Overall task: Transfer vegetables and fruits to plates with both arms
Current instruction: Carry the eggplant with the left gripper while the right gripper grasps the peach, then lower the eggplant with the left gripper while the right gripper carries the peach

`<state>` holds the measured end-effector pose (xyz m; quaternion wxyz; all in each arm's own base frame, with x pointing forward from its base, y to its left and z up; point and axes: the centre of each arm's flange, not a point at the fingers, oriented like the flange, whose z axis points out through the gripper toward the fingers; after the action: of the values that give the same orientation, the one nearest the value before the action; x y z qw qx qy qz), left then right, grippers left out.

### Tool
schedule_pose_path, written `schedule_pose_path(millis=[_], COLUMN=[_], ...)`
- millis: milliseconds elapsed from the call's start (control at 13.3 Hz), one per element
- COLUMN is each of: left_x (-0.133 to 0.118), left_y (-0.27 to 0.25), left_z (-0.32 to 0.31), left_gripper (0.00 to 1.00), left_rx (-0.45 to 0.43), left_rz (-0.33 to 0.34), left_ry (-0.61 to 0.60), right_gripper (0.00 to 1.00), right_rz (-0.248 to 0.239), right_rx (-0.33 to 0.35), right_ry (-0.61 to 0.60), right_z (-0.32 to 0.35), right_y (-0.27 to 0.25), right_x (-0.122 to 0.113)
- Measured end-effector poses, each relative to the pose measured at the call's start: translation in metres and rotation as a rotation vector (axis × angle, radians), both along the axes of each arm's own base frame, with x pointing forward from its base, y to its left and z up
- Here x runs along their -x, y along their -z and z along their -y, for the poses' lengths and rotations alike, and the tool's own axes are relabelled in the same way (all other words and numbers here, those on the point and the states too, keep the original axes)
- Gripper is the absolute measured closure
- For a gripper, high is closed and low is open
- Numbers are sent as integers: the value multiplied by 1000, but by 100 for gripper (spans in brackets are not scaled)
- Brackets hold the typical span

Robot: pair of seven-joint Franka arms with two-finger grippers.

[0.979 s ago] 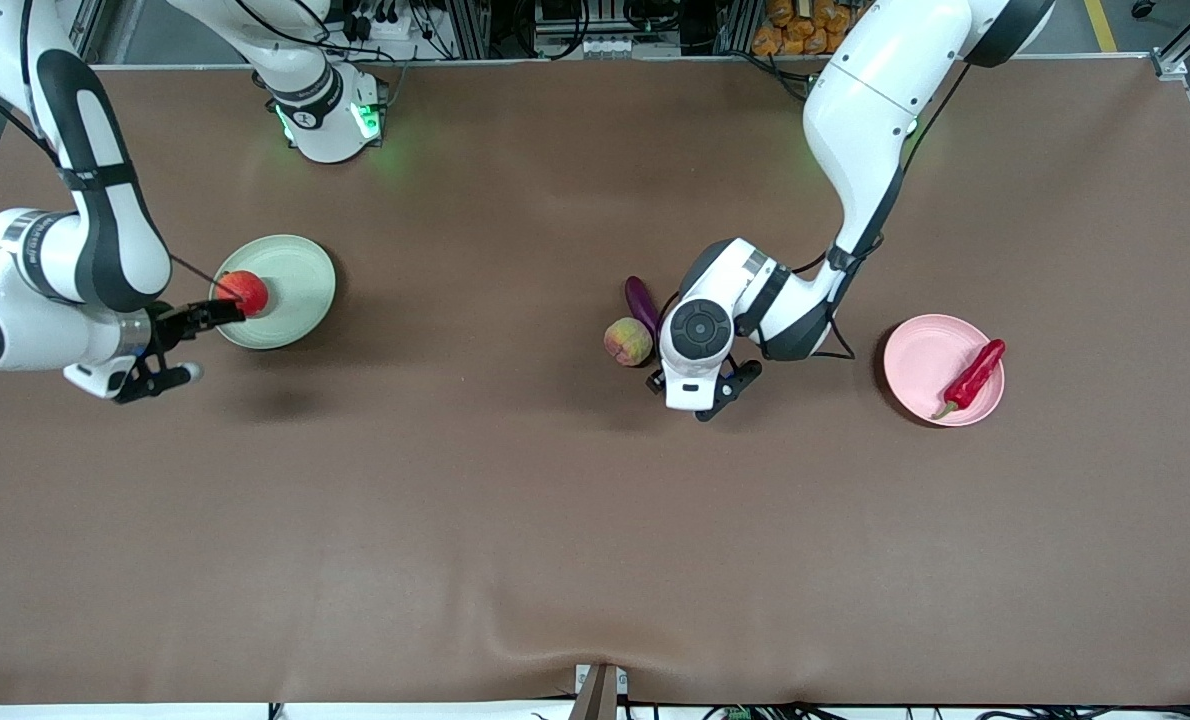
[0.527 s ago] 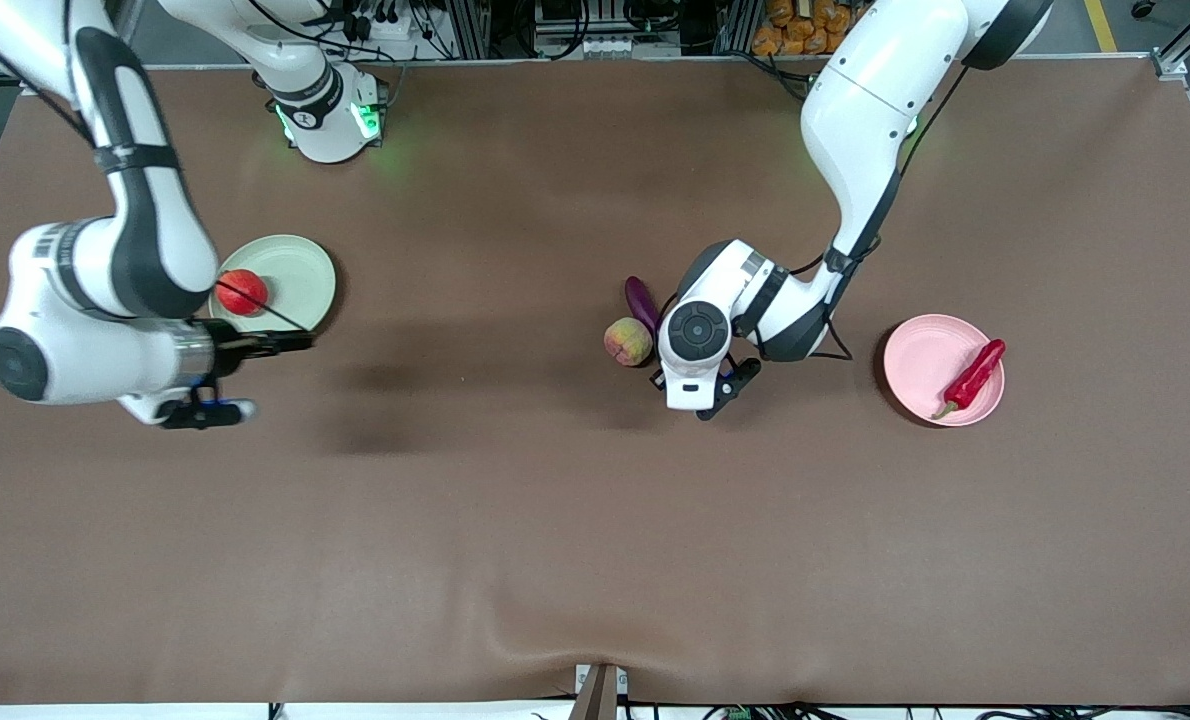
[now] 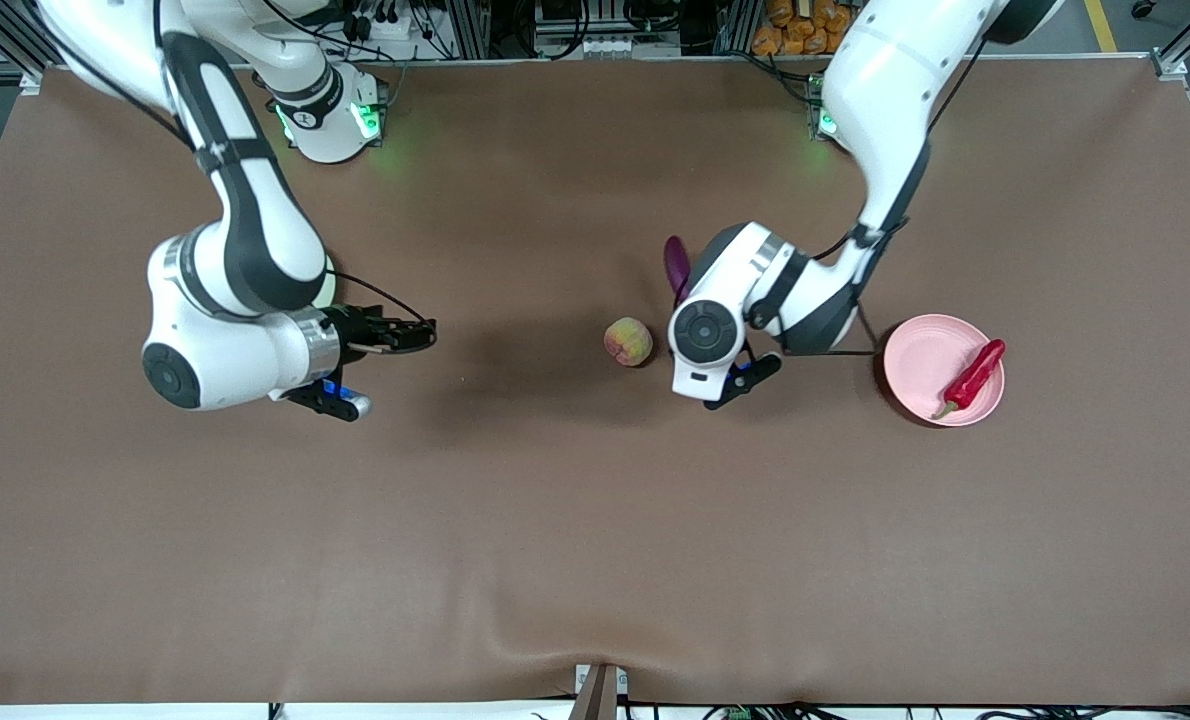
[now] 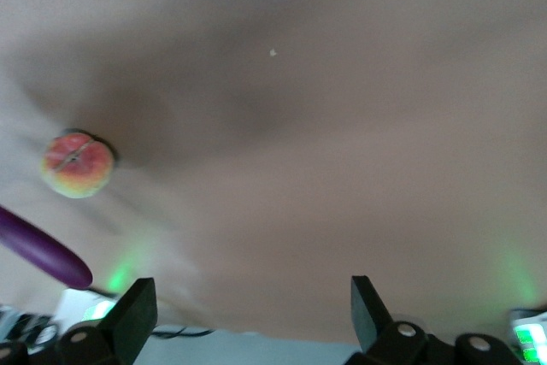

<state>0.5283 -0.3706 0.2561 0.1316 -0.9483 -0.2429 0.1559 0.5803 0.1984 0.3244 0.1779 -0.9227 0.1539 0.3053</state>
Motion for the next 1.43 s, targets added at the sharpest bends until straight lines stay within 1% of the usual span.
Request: schedule_pose_path(millis=[75, 151, 226, 301, 377, 452, 527, 678, 753, 904, 1055, 1130, 1281, 1432], left_x=[-7, -16, -27, -40, -54, -66, -78, -95, -102, -111, -115, -114, -108, -101], left_y=[-22, -44, -64, -80, -91, -97, -97, -92, -89, -75, -54, -43, -25, -7], left_z=[-13, -29, -50, -75, -106, -141, -177, -244, -272, -317, -352, -362, -361, -352], left_gripper=[66, 66, 66, 66, 66, 66, 66, 66, 66, 66, 66, 66, 66, 66], left_rx=[14, 32, 50, 63, 64, 59, 53, 56, 59, 52, 72, 84, 87, 76], left_rz=[-1, 6, 20, 36, 49, 55, 55, 42, 49, 83, 128, 139, 145, 184], left_ry=[25, 41, 48, 55, 69, 83, 99, 121, 128, 144, 178, 193, 225, 300], right_gripper=[0, 0, 0, 0, 0, 0, 0, 0, 0, 0, 0, 0, 0, 0], right_rz=[-14, -28, -42, -47, -42, -30, -9, 33, 49, 96, 125, 130, 128, 130], right_rx=[-26, -38, -39, -20, 19, 73, 118, 169, 186, 212, 224, 223, 217, 210], right_ry=[44, 99, 157, 211, 263, 322, 389, 502, 548, 648, 714, 730, 747, 758], right_z=[-6, -17, -34, -58, -90, -128, -165, -219, -233, -253, -273, -278, -280, -282], right_y=[15, 32, 47, 58, 63, 63, 61, 65, 73, 99, 117, 118, 113, 109], right_x=[1, 5, 12, 21, 32, 46, 61, 89, 99, 111, 125, 128, 125, 121])
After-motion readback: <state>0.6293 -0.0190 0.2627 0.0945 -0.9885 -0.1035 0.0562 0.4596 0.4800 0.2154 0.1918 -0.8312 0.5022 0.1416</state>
